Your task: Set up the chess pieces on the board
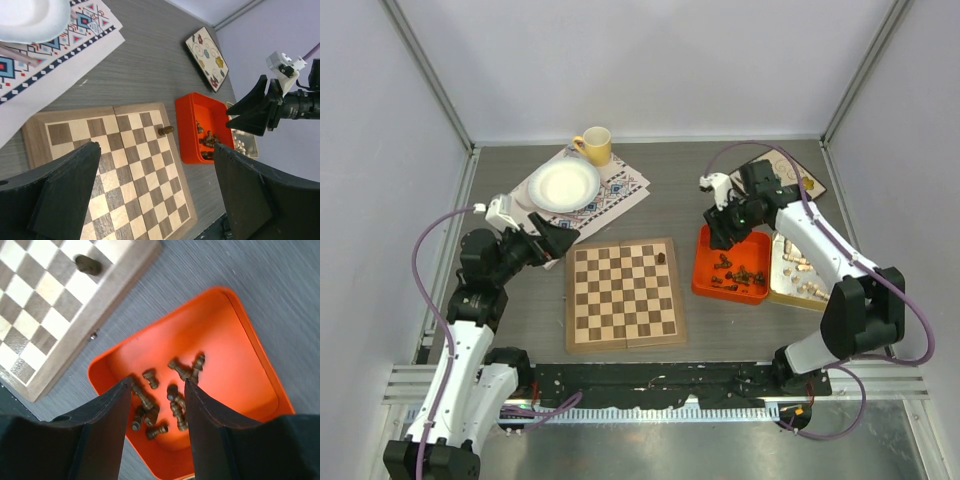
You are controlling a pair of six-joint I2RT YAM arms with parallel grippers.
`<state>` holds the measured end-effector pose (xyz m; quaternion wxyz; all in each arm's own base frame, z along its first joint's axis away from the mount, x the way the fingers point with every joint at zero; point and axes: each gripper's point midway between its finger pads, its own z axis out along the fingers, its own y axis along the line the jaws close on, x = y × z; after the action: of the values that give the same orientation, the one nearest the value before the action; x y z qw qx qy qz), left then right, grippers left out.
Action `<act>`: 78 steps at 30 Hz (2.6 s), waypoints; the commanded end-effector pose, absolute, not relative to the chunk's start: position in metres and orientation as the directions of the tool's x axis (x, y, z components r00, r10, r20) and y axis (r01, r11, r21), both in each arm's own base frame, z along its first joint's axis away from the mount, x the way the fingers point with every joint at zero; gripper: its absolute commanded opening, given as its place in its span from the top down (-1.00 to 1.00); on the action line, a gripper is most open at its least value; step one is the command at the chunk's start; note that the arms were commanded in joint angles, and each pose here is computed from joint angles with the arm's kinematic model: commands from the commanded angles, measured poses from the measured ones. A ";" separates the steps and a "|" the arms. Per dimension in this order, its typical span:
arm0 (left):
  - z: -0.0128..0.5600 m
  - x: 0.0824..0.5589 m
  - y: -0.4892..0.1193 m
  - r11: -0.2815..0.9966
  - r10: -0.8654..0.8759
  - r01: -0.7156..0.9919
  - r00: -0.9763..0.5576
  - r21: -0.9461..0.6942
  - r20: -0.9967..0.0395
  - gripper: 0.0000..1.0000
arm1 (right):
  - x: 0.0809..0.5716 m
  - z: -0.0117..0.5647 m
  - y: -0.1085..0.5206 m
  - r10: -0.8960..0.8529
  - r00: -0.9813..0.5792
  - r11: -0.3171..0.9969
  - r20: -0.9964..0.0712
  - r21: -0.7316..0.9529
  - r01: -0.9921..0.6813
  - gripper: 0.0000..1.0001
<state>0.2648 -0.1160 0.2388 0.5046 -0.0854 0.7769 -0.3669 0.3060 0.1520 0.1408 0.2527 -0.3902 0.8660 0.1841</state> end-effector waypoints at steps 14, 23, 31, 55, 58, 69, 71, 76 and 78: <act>0.249 0.263 -0.143 0.526 -0.598 0.327 -0.515 -0.785 -0.615 -0.99 | 0.333 0.099 0.097 -0.398 -0.697 0.811 -0.597 0.126 -0.572 0.08; 0.240 0.262 -0.141 0.538 -0.598 0.306 -0.518 -0.786 -0.611 -0.99 | 0.327 0.063 0.096 -0.406 -0.742 0.813 -0.533 0.161 -0.560 0.21; 0.236 0.264 -0.141 0.538 -0.597 0.297 -0.527 -0.789 -0.605 -0.99 | 0.322 0.049 0.094 -0.430 -0.749 0.811 -0.504 0.148 -0.566 0.24; 0.234 0.262 -0.140 0.540 -0.600 0.290 -0.525 -0.790 -0.603 -0.99 | 0.325 0.028 0.079 -0.486 -0.757 0.830 -0.436 0.041 -0.557 0.28; 0.234 0.262 -0.140 0.541 -0.599 0.290 -0.526 -0.789 -0.604 -0.99 | 0.326 0.030 0.079 -0.487 -0.754 0.830 -0.440 0.036 -0.557 0.29; 0.235 0.262 -0.139 0.545 -0.598 0.290 -0.524 -0.787 -0.607 -0.99 | 0.317 0.023 0.083 -0.523 -0.745 0.803 -0.415 0.054 -0.594 0.26; 0.235 0.260 -0.140 0.543 -0.597 0.290 -0.526 -0.788 -0.605 -0.99 | 0.313 0.017 0.081 -0.545 -0.744 0.797 -0.387 0.037 -0.603 0.22; 0.234 0.258 -0.139 0.547 -0.596 0.289 -0.525 -0.786 -0.608 -0.99 | 0.308 0.012 0.086 -0.596 -0.716 0.765 -0.362 0.014 -0.644 0.14; 0.232 0.257 -0.139 0.549 -0.596 0.285 -0.526 -0.786 -0.607 -0.99 | 0.307 0.011 0.086 -0.602 -0.714 0.763 -0.357 0.008 -0.647 0.10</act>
<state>0.2604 -0.1380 0.2281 0.4671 -0.1139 0.7461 -0.4606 0.3132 0.0887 0.0185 0.1838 -0.3201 0.9259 0.0809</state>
